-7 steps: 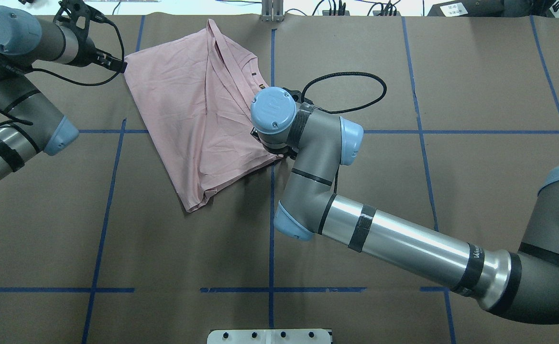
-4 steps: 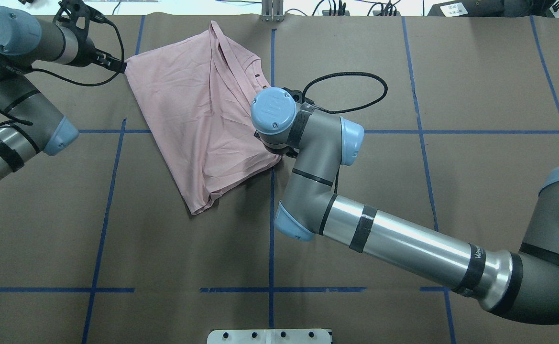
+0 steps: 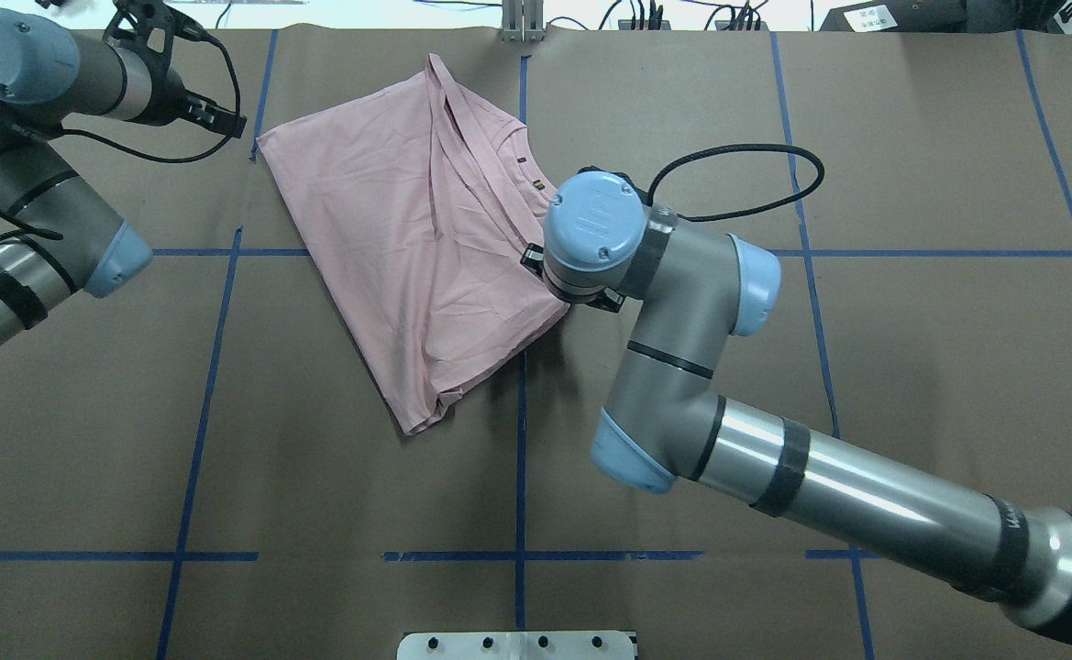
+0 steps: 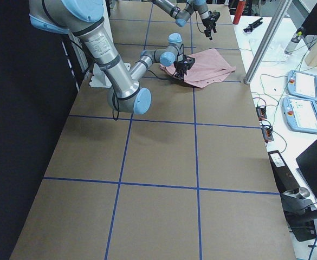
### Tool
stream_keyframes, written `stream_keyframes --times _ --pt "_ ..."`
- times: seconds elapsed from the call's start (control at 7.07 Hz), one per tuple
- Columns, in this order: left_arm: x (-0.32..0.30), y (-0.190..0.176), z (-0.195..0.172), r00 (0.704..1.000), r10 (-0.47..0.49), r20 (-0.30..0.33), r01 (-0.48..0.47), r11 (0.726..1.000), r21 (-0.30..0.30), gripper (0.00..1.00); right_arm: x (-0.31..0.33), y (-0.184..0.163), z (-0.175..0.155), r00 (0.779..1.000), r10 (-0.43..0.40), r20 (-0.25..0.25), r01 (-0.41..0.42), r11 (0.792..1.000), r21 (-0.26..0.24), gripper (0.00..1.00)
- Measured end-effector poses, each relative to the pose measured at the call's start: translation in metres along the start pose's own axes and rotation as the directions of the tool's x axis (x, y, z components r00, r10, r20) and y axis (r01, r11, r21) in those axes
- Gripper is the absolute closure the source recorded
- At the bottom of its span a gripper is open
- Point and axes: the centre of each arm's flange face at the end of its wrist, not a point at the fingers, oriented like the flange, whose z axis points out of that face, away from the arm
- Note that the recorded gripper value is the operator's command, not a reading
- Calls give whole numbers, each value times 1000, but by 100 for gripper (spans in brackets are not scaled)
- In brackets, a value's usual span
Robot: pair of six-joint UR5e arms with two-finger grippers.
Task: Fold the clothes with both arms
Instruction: 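Move both grippers down to the shirt edge nearest the robot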
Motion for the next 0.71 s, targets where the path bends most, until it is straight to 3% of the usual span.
stream_keyframes --times 0.42,0.71 --pt "10 -7 -12 1000 3 -24 -3 1000 13 0 72 90 -49 997 -3 74 0 999 38 100" --pt "30 -9 -37 995 -70 -69 69 997 -16 0 89 163 -58 993 12 114 -22 996 83 100"
